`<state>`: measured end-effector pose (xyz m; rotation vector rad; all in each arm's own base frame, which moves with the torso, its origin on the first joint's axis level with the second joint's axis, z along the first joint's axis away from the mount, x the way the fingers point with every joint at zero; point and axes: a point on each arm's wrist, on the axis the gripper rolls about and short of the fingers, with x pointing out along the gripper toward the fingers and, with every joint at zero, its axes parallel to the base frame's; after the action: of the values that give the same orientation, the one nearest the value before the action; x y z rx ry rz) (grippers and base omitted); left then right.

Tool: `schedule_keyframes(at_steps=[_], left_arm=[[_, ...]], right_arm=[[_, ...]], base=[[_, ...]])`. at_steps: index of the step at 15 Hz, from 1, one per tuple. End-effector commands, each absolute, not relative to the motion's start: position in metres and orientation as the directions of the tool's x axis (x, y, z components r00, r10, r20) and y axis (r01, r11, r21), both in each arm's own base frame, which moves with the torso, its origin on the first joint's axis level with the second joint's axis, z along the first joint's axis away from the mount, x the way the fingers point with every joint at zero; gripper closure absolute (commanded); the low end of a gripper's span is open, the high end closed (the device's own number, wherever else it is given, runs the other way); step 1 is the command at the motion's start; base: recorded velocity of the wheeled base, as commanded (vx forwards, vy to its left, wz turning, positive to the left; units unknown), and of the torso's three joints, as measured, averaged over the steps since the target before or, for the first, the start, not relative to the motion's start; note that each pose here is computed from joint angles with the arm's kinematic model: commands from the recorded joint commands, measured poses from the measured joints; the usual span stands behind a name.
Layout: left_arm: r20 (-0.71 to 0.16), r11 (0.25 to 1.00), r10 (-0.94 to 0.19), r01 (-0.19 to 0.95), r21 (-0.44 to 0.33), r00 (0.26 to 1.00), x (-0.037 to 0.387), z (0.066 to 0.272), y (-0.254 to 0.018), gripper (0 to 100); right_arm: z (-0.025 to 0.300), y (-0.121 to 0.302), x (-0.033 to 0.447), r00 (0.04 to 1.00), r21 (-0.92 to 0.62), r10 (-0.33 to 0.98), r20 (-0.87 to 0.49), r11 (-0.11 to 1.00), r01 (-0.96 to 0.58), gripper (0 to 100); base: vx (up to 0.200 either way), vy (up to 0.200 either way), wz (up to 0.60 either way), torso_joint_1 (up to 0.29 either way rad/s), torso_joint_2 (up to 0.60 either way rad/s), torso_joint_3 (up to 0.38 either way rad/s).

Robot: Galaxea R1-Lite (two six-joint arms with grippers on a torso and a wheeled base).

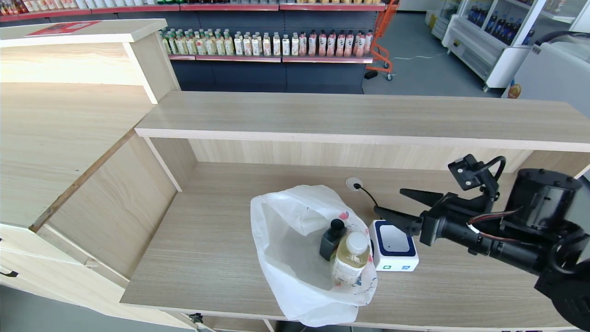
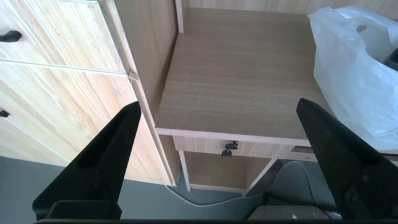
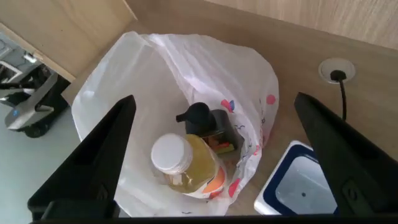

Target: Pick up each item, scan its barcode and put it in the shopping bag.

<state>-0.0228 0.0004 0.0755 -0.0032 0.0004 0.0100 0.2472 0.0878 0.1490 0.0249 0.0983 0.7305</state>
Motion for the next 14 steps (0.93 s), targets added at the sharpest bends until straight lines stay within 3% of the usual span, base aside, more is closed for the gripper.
schedule_keyframes(at_steps=[1, 2, 4, 6, 10, 11, 14], left_arm=[[0.0, 1.0, 0.011, -0.011, -0.003, 1.0, -0.023, 0.075, 0.0, 0], [0.0, 1.0, 0.011, -0.011, -0.003, 1.0, -0.023, 0.075, 0.0, 0], [0.0, 1.0, 0.011, -0.011, -0.003, 1.0, -0.023, 0.075, 0.0, 0], [0.0, 1.0, 0.011, -0.011, -0.003, 1.0, -0.023, 0.075, 0.0, 0], [0.0, 1.0, 0.011, -0.011, -0.005, 1.0, -0.023, 0.075, 0.0, 0], [0.0, 1.0, 0.011, -0.011, -0.005, 1.0, -0.023, 0.075, 0.0, 0], [0.0, 1.0, 0.011, -0.011, -0.003, 1.0, -0.023, 0.075, 0.0, 0]], right_arm=[[0.164, 0.037, 0.155, 0.884, 0.056, 0.466, -0.046, 0.884, -0.463, 0], [0.16, 0.033, 0.145, 0.903, 0.056, 0.426, -0.05, 0.904, -0.423, 0], [0.135, 0.014, 0.085, 0.974, 0.049, 0.202, -0.099, 0.979, -0.198, 0], [0.118, 0.005, 0.041, 0.983, 0.034, 0.112, -0.145, 0.994, -0.108, 0], [0.076, 0.0, -0.017, 0.993, 0.01, -0.083, -0.087, 0.996, 0.084, 0], [0.076, -0.001, -0.022, 0.999, -0.011, -0.048, -0.015, 0.999, 0.047, 0], [0.075, -0.001, -0.023, 0.999, 0.017, -0.037, -0.002, 0.999, 0.037, 0]], base=[[0.0, 0.0, 0.0, 0.0, 0.0, 0.0], [0.0, 0.0, 0.0, 0.0, 0.0, 0.0], [0.0, 0.0, 0.0, 0.0, 0.0, 0.0], [0.0, 0.0, 0.0, 0.0, 0.0, 0.0], [0.0, 0.0, 0.0, 0.0, 0.0, 0.0], [0.0, 0.0, 0.0, 0.0, 0.0, 0.0], [0.0, 0.0, 0.0, 0.0, 0.0, 0.0]])
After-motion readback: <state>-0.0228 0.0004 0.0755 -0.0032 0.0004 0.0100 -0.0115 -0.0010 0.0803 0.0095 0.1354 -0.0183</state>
